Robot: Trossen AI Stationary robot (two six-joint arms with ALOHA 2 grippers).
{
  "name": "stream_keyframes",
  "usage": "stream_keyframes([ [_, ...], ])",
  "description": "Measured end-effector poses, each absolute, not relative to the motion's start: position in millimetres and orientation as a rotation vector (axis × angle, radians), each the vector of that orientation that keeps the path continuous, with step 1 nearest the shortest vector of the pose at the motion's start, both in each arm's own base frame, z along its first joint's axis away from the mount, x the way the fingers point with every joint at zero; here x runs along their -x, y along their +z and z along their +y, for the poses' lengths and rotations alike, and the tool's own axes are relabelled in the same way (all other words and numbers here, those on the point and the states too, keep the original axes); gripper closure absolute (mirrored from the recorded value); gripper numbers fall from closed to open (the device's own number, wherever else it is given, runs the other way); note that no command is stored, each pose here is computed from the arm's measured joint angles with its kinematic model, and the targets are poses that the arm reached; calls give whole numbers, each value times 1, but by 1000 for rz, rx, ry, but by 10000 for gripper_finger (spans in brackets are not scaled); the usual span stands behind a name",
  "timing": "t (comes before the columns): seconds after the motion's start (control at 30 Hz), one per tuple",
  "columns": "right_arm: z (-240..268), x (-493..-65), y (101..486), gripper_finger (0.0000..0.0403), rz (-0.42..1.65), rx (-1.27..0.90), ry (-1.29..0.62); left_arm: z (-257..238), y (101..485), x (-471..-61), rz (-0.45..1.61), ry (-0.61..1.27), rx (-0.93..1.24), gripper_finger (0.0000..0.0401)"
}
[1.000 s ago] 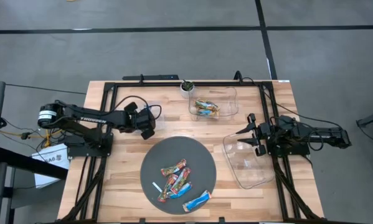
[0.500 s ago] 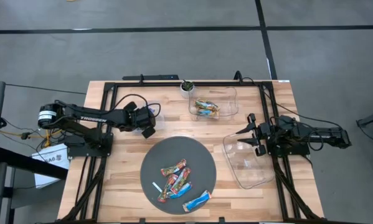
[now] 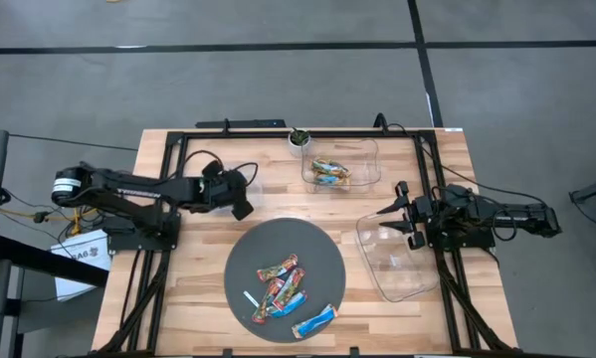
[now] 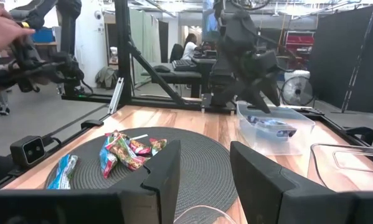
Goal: Pick and place Granola Bars by type
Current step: Put the yellow granola bar into the top transparent bin
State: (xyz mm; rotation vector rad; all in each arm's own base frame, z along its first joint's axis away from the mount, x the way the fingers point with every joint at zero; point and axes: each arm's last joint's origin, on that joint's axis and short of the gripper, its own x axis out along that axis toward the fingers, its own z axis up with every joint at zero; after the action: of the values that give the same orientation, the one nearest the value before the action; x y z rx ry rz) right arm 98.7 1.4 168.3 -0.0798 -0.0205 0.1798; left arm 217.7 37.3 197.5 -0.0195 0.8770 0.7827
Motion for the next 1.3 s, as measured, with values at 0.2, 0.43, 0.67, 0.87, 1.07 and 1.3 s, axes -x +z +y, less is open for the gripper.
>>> stream_keyframes([
  [0.2, 1, -99, 168, 269, -21, 80, 180, 12, 217, -227, 763, 665, 8, 227],
  [0.43, 1, -99, 168, 269, -21, 80, 179, -33, 221, -235, 768, 398, -18, 227],
  [0.67, 1, -99, 168, 270, -21, 80, 180, -83, 200, -241, 846, 106, 32, 227],
  [0.87, 1, -99, 168, 269, -20, 80, 179, -114, 178, -250, 864, -11, 89, 227],
  [1.07, 1, -99, 168, 269, -20, 80, 180, -141, 171, -260, 878, -76, 40, 227],
  [1.3, 1, -99, 168, 270, -22, 80, 180, -171, 176, -279, 892, -118, 1, 227],
])
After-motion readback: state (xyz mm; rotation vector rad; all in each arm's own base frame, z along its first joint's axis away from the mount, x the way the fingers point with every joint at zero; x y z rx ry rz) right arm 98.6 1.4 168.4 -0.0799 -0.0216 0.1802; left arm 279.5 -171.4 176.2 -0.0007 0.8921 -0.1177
